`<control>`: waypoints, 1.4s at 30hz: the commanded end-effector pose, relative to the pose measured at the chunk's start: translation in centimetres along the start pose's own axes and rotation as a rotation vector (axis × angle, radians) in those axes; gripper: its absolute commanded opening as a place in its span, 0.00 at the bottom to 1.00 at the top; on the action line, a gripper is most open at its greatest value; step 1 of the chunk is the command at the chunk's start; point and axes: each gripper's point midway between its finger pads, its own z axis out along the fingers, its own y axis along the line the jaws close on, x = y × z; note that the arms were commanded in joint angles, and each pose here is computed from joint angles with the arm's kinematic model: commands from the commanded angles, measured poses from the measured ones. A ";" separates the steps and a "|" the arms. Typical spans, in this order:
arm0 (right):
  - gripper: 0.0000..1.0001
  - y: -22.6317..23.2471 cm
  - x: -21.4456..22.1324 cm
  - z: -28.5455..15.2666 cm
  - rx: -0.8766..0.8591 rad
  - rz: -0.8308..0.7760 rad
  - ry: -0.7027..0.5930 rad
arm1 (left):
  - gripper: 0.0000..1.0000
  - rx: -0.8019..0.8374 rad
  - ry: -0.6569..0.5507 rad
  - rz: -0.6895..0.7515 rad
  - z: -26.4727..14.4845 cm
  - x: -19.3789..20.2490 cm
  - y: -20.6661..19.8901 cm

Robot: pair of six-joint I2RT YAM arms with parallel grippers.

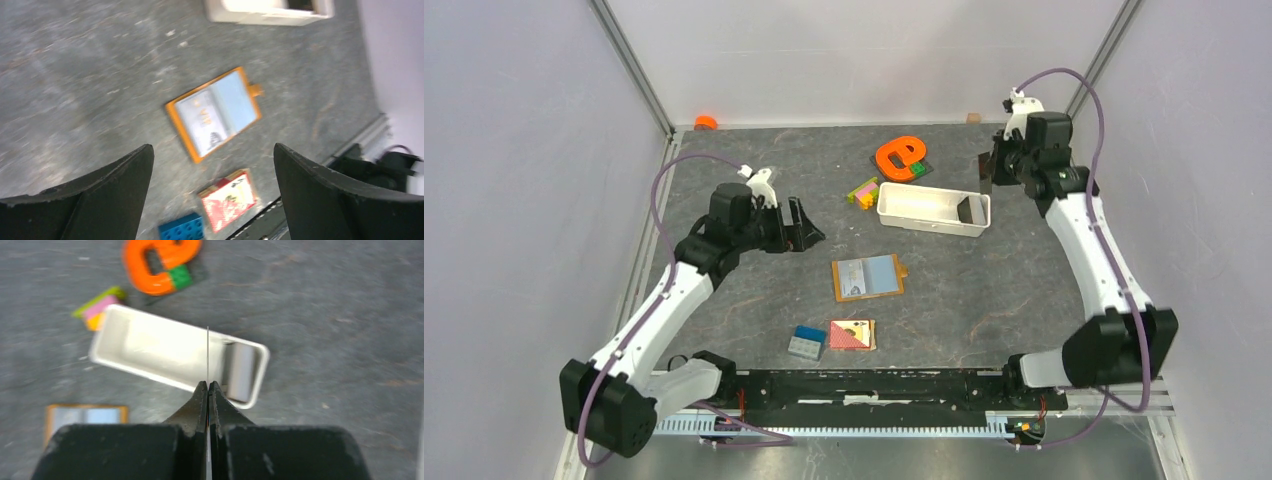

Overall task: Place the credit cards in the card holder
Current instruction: Pick up the credit card from the storage box.

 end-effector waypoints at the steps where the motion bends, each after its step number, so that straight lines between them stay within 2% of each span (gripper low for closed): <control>1: 0.00 8.0 0.2 -3.2 -0.397 0.080 -0.091 | 0.95 0.329 -0.140 -0.067 -1.5 -2.2 -7.4; 3: 0.00 11.3 0.8 -5.0 -0.542 0.092 -0.112 | 0.95 0.517 -0.193 -0.122 -2.6 -3.0 -10.9; 6: 0.00 16.7 1.8 -8.2 -0.767 0.096 -0.124 | 0.95 0.676 -0.227 -0.147 -3.9 -3.4 -14.5; 10: 0.00 22.4 2.5 -12.7 -1.026 0.106 -0.131 | 0.95 0.733 -0.211 -0.098 -4.2 -2.7 -17.3; 13: 0.00 24.7 2.4 -15.9 -1.174 0.123 -0.155 | 0.95 0.730 -0.202 -0.100 -3.9 -2.3 -17.3; 17: 0.00 26.3 2.7 -18.0 -1.281 0.137 -0.149 | 0.94 0.764 -0.201 -0.091 -4.5 -1.9 -17.9; 20: 0.00 26.9 2.7 -18.5 -1.312 0.141 -0.149 | 0.89 0.778 -0.196 -0.083 -4.8 -1.7 -18.2; 24: 0.00 27.6 2.7 -19.5 -1.366 0.148 -0.148 | 0.76 0.789 -0.187 -0.076 -4.9 -1.5 -18.4; 29: 0.00 28.0 3.5 -18.8 -1.362 0.147 -0.120 | 0.44 0.810 -0.168 -0.082 -4.8 -1.3 -18.8; 32: 0.00 27.8 4.6 -17.0 -1.293 0.126 -0.095 | 0.18 0.819 -0.174 -0.091 -4.8 -1.3 -18.8; 33: 0.04 27.6 5.0 -16.2 -1.259 0.110 -0.093 | 0.10 0.812 -0.173 -0.099 -4.7 -1.2 -18.7; 34: 0.13 27.3 5.5 -15.3 -1.215 0.102 -0.082 | 0.04 0.794 -0.165 -0.110 -4.4 -1.0 -18.4; 35: 0.17 26.9 6.0 -14.4 -1.172 0.080 -0.080 | 0.02 0.771 -0.155 -0.113 -4.0 -0.8 -18.0; 38: 0.45 25.5 7.7 -11.6 -1.026 0.032 -0.056 | 0.02 0.679 -0.093 -0.114 -2.6 0.5 -16.6; 40: 0.60 23.9 9.1 -9.5 -0.899 0.001 -0.040 | 0.02 0.611 -0.042 -0.108 -1.6 1.7 -15.4; 42: 0.69 21.7 10.5 -7.4 -0.751 -0.037 -0.027 | 0.02 0.495 0.015 -0.109 -0.3 2.9 -13.3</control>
